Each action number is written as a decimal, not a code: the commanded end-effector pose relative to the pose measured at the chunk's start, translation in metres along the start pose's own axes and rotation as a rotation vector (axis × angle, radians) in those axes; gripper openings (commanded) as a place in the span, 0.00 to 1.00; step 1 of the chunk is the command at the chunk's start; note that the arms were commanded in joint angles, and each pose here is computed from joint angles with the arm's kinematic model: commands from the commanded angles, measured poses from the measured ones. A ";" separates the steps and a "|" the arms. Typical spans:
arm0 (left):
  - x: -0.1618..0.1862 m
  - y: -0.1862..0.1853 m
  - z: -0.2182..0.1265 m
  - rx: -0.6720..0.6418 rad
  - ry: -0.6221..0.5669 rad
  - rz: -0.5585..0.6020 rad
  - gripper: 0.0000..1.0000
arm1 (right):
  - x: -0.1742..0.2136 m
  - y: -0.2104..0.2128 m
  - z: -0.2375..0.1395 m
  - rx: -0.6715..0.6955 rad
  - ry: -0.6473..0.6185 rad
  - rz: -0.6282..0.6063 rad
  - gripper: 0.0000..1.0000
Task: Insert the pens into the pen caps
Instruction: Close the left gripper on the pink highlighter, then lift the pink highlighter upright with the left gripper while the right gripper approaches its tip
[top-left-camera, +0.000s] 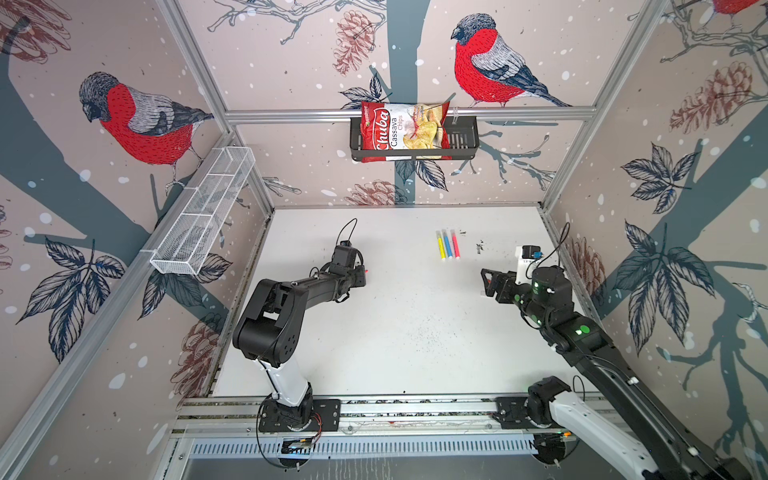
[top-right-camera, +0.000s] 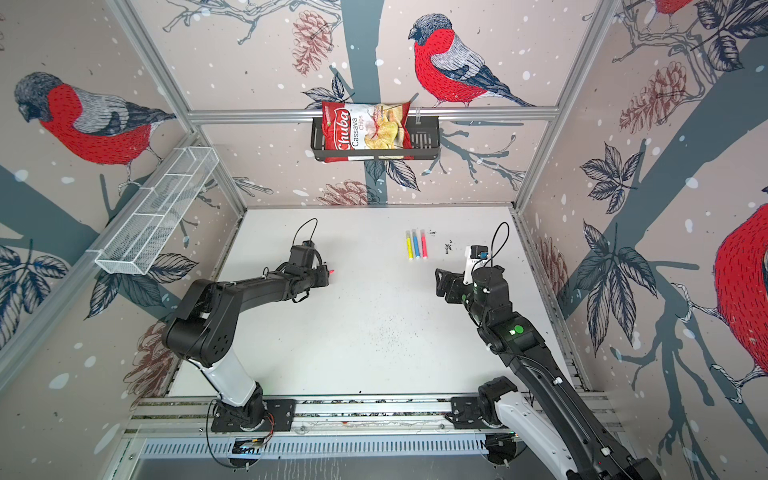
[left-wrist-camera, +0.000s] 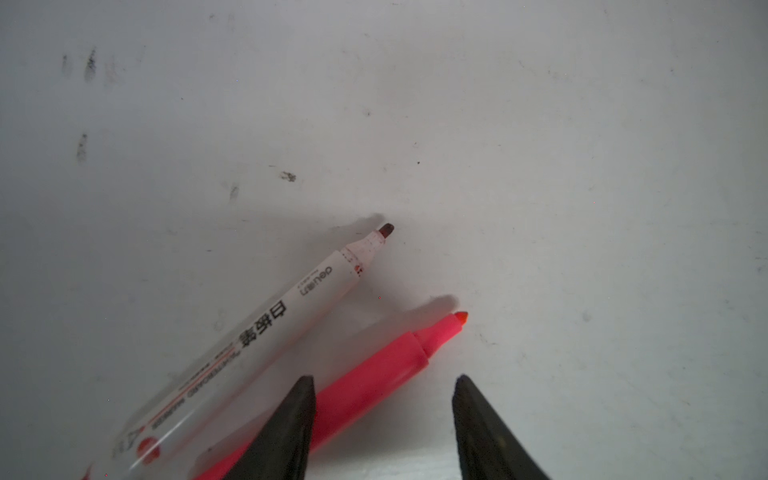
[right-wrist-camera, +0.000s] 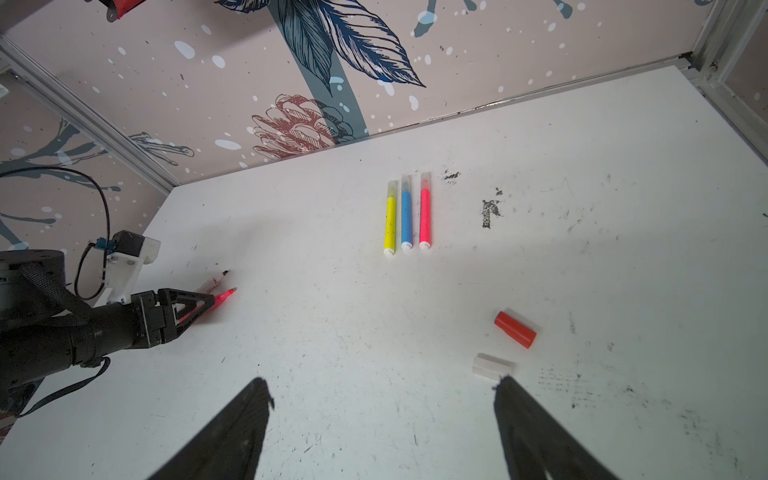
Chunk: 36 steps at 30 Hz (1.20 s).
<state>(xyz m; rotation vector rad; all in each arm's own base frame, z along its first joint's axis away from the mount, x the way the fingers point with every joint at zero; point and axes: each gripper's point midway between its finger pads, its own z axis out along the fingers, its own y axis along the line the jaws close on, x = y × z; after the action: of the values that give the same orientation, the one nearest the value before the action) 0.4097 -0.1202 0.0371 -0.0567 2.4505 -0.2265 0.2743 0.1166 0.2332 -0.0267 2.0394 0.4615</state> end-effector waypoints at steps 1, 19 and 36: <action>0.010 -0.003 0.000 0.029 0.035 0.012 0.54 | -0.006 0.002 0.000 -0.010 -0.027 0.013 0.85; 0.069 -0.039 -0.012 0.112 0.172 0.081 0.43 | -0.009 0.000 -0.002 -0.003 -0.041 0.018 0.85; 0.084 -0.143 -0.096 0.459 -0.018 0.352 0.09 | -0.010 -0.001 -0.004 -0.005 -0.054 0.027 0.86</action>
<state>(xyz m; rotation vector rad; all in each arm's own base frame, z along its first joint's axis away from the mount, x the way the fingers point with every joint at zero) 0.2957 -0.2231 0.0466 0.4054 2.4601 -0.4521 0.2733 0.1106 0.2374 -0.0084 2.0150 0.4582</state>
